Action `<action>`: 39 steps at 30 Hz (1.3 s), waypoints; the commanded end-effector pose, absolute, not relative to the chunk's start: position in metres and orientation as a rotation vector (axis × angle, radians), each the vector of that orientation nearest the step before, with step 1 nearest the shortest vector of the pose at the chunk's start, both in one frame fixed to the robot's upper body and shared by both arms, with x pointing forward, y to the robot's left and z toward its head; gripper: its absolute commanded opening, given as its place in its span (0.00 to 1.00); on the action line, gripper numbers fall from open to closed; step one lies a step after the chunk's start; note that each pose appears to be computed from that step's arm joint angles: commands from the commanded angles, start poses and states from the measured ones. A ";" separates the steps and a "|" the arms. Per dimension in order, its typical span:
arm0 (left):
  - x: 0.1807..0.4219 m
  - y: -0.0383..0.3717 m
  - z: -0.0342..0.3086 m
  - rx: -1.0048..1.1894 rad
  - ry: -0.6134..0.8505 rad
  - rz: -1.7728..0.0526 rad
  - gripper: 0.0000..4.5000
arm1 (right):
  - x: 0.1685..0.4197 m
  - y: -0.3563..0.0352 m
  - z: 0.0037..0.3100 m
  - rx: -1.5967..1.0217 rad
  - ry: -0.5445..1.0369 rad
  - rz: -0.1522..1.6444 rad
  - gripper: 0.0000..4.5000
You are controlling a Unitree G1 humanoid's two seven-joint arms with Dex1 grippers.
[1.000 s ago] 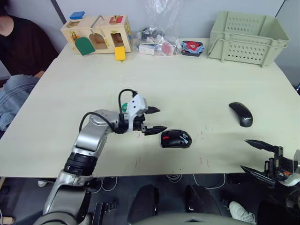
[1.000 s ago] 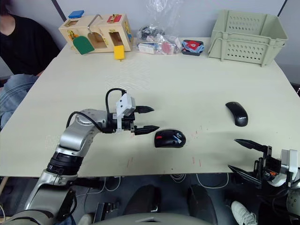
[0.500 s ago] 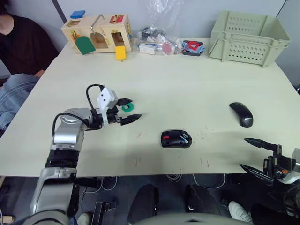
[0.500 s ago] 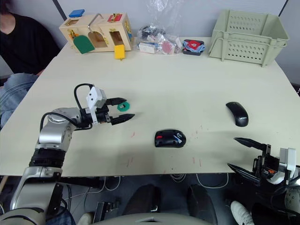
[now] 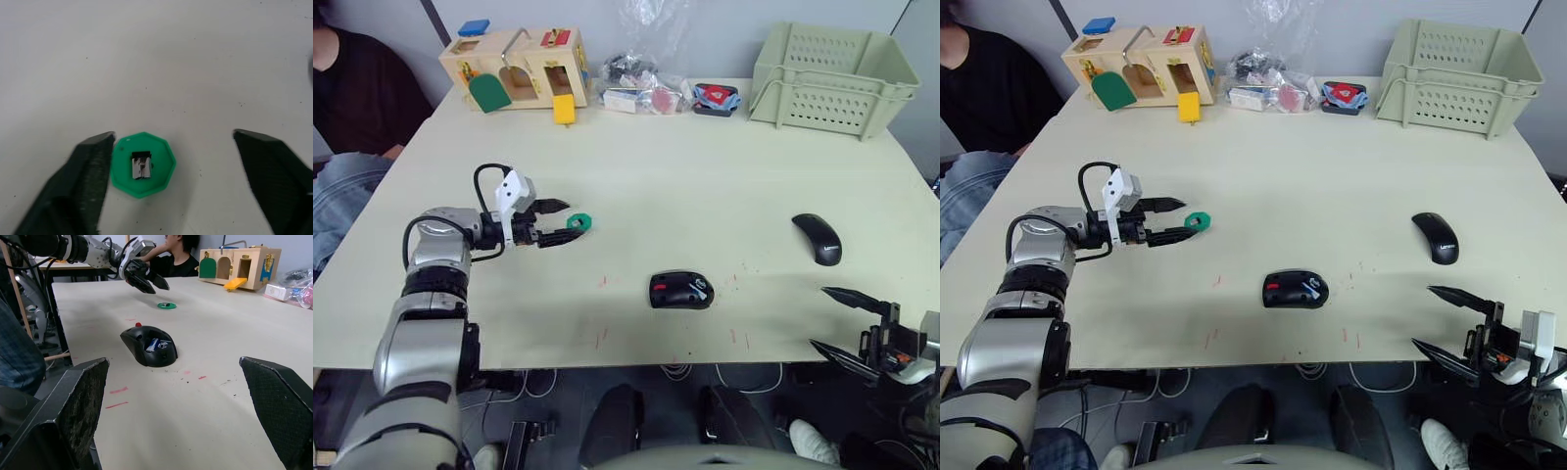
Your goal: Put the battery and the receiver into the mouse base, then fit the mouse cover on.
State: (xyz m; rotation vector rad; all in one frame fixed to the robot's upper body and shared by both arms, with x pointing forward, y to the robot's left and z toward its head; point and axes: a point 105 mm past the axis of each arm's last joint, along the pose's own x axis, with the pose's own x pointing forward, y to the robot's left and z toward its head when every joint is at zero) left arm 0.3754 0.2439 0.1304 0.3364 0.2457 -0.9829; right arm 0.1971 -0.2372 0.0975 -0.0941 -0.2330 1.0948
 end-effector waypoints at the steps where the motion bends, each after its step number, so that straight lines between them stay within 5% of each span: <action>1: 0.380 0.249 0.135 0.383 0.234 -0.946 0.69 | 0.198 -0.236 0.104 -0.126 -0.263 1.096 1.00; 17: 0.389 0.254 0.129 0.359 0.276 -0.864 0.69 | 0.199 -0.233 0.103 -0.135 -0.263 1.099 1.00; 21: 0.390 0.254 0.131 0.362 0.274 -0.852 0.42 | 0.199 -0.231 0.103 -0.136 -0.266 1.101 1.00; 39: 0.395 0.249 0.123 0.380 0.308 -0.838 0.42 | 0.199 -0.229 0.102 -0.146 -0.268 1.101 1.00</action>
